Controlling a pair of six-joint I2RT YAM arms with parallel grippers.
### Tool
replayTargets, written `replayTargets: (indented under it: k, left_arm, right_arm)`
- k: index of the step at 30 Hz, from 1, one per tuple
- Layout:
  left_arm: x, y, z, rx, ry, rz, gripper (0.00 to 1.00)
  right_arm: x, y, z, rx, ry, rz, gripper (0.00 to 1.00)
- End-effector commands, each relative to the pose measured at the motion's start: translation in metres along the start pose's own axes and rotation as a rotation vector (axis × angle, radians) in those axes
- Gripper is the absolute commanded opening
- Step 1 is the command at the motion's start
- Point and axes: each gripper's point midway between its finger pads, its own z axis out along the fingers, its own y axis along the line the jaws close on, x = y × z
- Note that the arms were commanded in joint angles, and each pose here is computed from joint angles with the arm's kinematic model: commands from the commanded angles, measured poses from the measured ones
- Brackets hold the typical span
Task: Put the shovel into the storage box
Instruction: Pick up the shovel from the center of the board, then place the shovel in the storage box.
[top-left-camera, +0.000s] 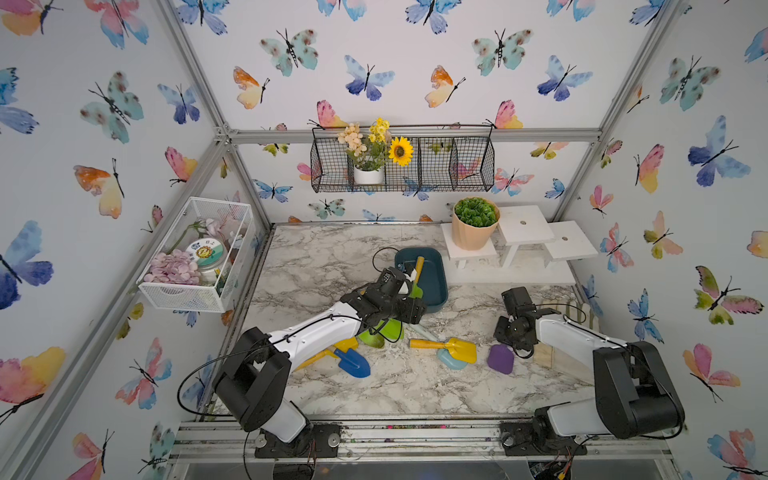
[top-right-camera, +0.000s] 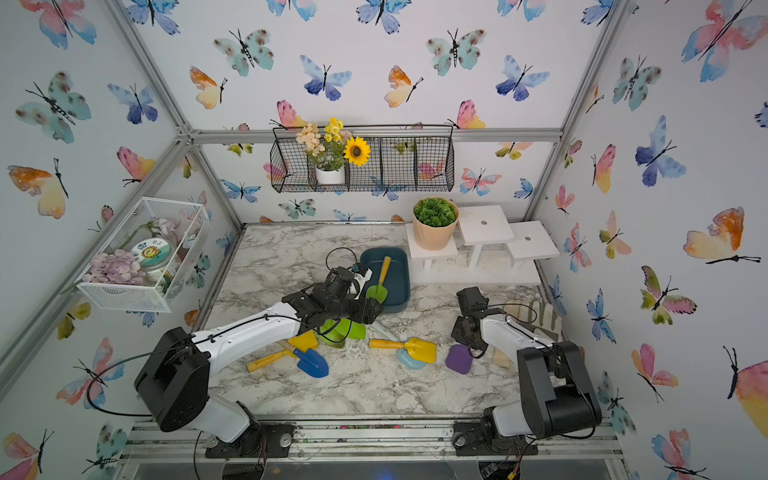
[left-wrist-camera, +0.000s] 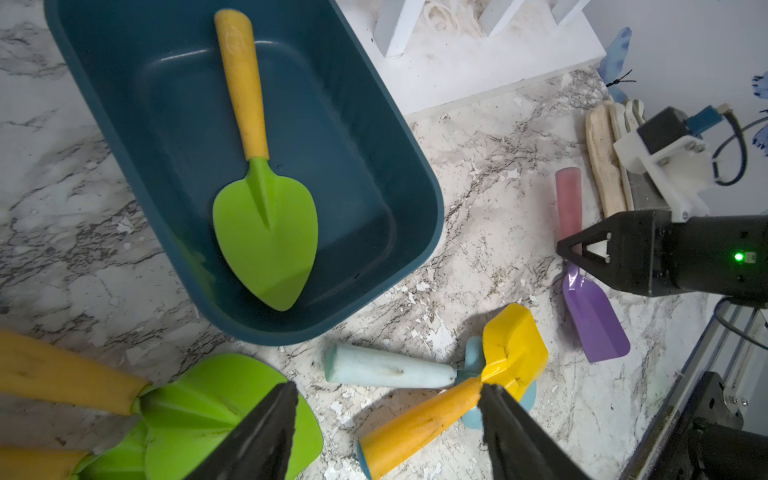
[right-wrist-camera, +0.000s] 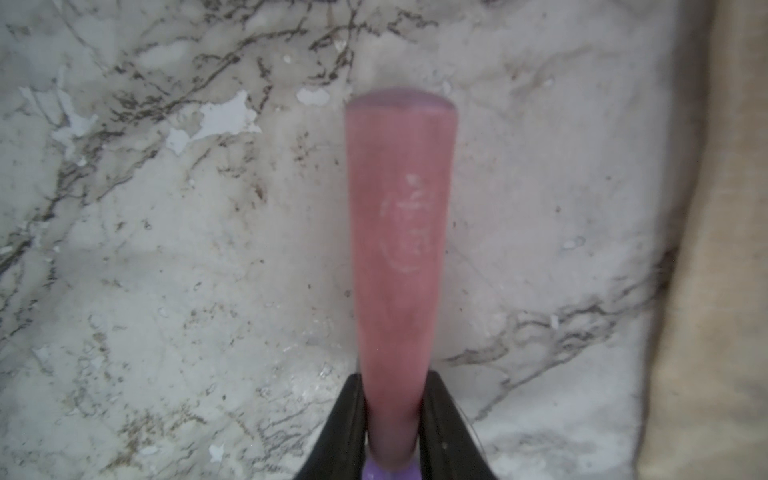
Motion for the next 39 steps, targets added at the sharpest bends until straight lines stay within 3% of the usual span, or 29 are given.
replayTargets:
  k: [1,7,16,20,30,39]
  left_arm:
    - [-0.012,0.004,-0.009,-0.002,-0.046,-0.022,0.75]
    - [-0.024,0.004,-0.017,0.012,-0.072,-0.037,0.75]
    - [-0.048,0.011,-0.038,0.080,-0.141,-0.101,0.75]
    - [-0.051,0.010,-0.043,0.105,-0.145,-0.106,0.74]
    - [-0.062,-0.019,-0.058,0.308,-0.204,-0.154,0.77]
    - [-0.067,-0.038,-0.065,0.426,-0.213,-0.168,0.80]
  right_arm:
    - [-0.002,0.006,-0.005,-0.020,0.018,-0.027,0.20]
    - [-0.033,0.018,-0.036,-0.054,-0.072,-0.065,0.17]
    - [-0.055,0.080,-0.093,-0.358,-0.180,-0.184,0.17]
    - [-0.047,0.116,-0.117,-0.501,-0.205,-0.282,0.17]
    - [-0.009,0.203,-0.168,-0.809,-0.255,-0.501,0.18]
    - [-0.001,0.244,-0.194,-0.956,-0.289,-0.564,0.18]
